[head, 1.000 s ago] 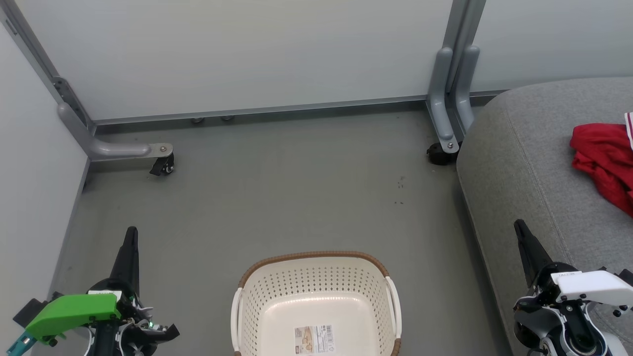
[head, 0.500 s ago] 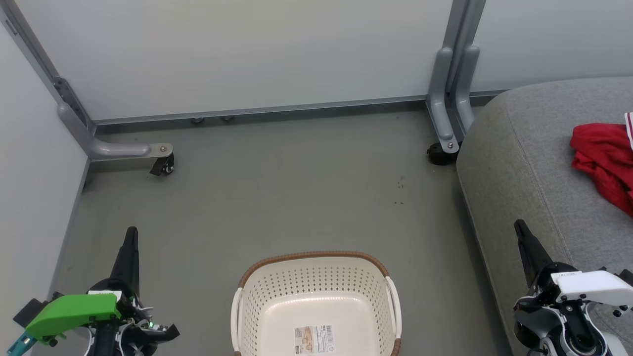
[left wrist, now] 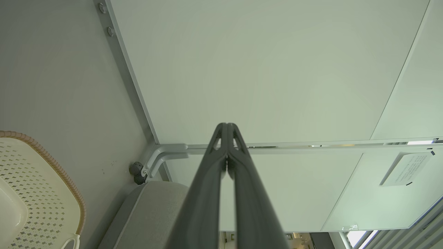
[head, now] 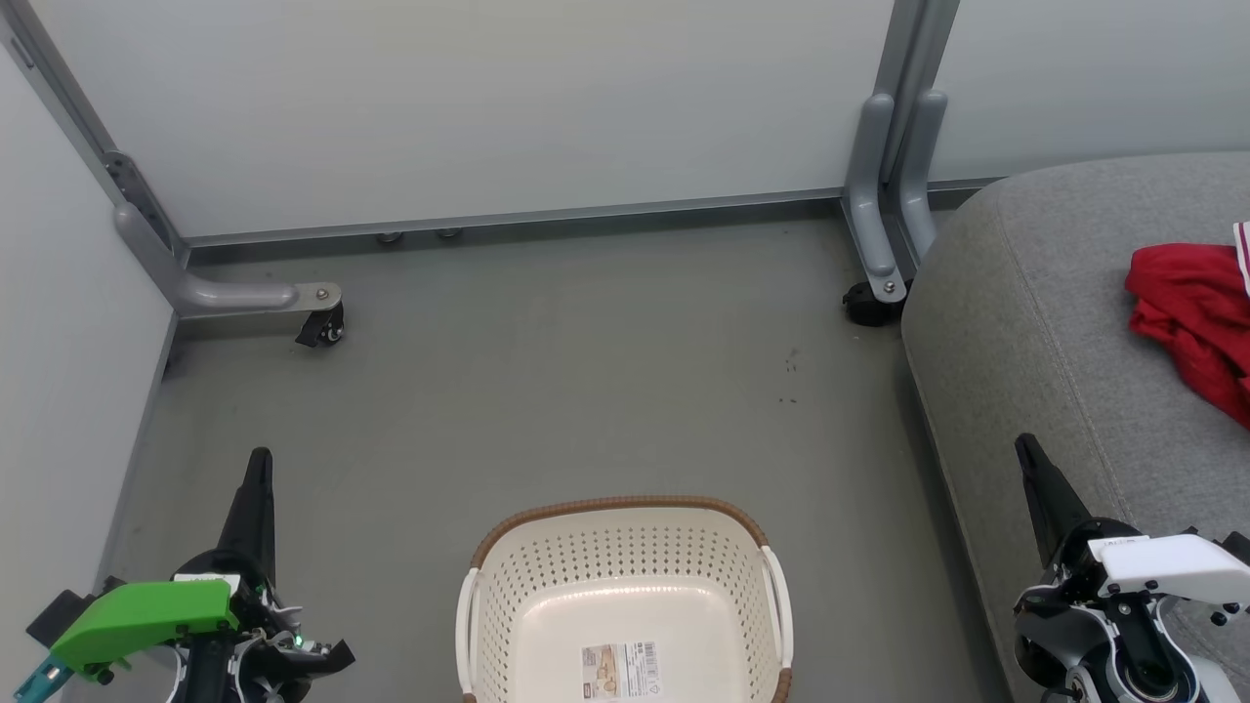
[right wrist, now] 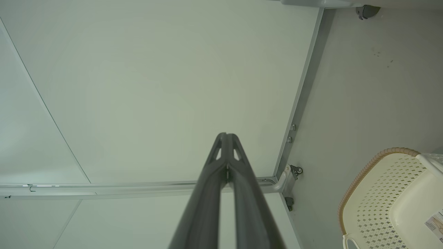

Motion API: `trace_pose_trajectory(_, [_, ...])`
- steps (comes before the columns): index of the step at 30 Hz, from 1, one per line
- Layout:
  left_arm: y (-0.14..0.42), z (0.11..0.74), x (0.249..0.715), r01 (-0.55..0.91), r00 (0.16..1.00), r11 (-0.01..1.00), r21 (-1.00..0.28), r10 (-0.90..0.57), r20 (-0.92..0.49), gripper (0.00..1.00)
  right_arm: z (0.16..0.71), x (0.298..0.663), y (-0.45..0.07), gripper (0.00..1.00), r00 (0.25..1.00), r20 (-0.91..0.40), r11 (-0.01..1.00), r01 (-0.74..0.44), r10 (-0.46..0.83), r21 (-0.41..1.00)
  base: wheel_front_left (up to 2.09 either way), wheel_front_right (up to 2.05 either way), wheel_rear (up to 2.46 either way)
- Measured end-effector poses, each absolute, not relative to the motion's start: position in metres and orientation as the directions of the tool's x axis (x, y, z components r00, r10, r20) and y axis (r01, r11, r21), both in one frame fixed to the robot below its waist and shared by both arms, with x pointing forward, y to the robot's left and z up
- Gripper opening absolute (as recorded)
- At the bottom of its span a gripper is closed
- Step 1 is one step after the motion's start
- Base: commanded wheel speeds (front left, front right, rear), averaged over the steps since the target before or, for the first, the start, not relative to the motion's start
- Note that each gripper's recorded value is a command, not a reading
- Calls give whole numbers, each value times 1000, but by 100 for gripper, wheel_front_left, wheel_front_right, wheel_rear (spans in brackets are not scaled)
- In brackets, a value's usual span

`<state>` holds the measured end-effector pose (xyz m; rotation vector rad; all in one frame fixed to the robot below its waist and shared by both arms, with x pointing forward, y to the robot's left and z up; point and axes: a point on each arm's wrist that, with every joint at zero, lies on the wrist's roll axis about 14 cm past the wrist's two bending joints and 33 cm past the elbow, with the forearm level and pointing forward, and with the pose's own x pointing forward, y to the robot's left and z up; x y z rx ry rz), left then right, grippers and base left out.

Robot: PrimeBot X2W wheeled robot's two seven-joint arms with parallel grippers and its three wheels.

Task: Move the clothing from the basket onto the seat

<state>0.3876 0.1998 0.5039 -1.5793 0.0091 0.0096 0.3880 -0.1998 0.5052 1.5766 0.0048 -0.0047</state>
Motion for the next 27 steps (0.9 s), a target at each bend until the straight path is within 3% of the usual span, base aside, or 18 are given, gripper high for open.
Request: trace_pose_trajectory(27, [200, 504, 388, -12, 1000, -6, -1000, 0, -12, 0, 505, 388, -200, 0, 1000, -6, -6, 6, -1, 1000, 0, 0, 0])
